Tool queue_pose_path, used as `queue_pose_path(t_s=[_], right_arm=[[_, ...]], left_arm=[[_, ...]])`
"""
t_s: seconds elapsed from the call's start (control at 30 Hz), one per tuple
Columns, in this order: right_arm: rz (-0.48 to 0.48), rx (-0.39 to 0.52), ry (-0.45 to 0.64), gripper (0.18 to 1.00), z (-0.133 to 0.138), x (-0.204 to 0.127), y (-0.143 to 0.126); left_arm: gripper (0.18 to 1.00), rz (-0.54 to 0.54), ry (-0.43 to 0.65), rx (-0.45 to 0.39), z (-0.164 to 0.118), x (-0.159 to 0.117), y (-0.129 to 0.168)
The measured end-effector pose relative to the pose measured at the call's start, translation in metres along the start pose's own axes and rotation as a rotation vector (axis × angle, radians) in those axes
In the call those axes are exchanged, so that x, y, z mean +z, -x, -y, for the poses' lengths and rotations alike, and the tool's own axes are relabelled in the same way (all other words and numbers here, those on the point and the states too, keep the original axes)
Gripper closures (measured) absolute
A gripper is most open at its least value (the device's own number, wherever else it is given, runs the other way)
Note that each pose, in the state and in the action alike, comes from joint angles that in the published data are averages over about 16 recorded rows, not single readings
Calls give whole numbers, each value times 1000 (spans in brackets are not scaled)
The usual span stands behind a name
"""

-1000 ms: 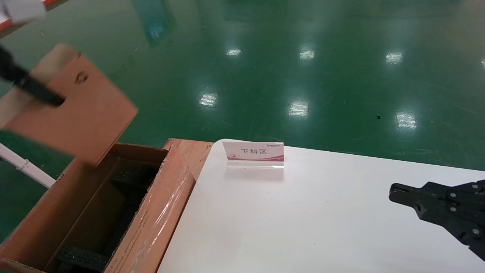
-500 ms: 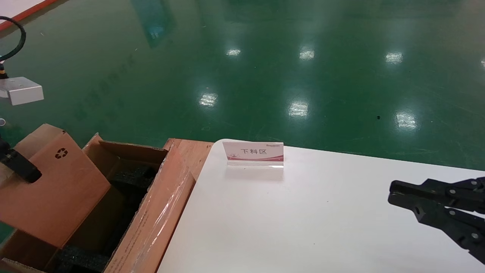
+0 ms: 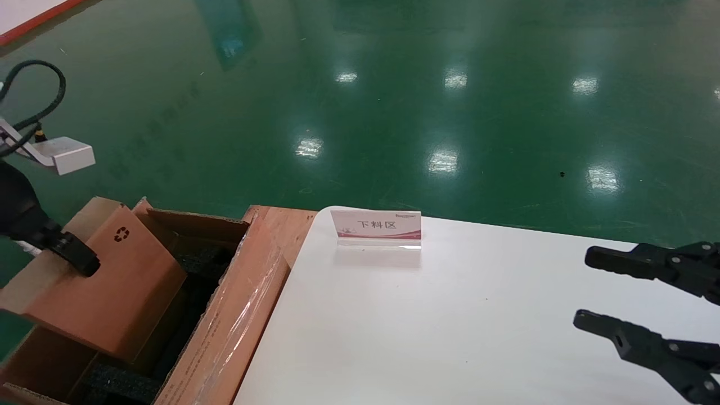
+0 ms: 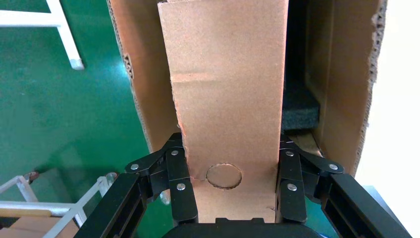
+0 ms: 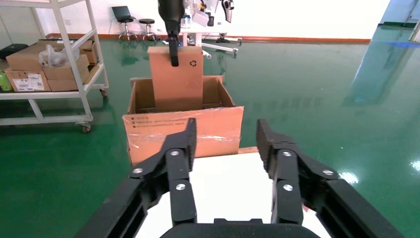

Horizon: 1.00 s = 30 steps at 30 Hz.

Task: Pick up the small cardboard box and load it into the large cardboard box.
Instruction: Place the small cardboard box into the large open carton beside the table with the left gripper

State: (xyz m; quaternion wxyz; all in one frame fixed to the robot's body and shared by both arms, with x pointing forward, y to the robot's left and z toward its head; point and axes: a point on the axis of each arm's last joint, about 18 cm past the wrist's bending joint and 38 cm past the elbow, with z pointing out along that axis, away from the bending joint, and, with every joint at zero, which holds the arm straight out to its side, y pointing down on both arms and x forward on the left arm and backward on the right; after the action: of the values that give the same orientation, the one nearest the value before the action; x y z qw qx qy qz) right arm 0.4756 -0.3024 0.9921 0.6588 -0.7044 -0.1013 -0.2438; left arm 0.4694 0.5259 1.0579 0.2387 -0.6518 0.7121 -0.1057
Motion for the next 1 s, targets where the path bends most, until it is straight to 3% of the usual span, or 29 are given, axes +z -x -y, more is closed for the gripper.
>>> queue_pose_path(t_s=[0.57, 0.77, 1.0], right_arm=[[0, 0, 0, 370, 0, 0, 0], [0, 0, 0, 272, 0, 0, 0], [0, 0, 0, 212, 0, 0, 0]], left_arm=[[815, 18, 18, -32, -7, 49, 12], [815, 41, 23, -31, -7, 59, 20], [815, 73, 21, -22, -2, 67, 28]])
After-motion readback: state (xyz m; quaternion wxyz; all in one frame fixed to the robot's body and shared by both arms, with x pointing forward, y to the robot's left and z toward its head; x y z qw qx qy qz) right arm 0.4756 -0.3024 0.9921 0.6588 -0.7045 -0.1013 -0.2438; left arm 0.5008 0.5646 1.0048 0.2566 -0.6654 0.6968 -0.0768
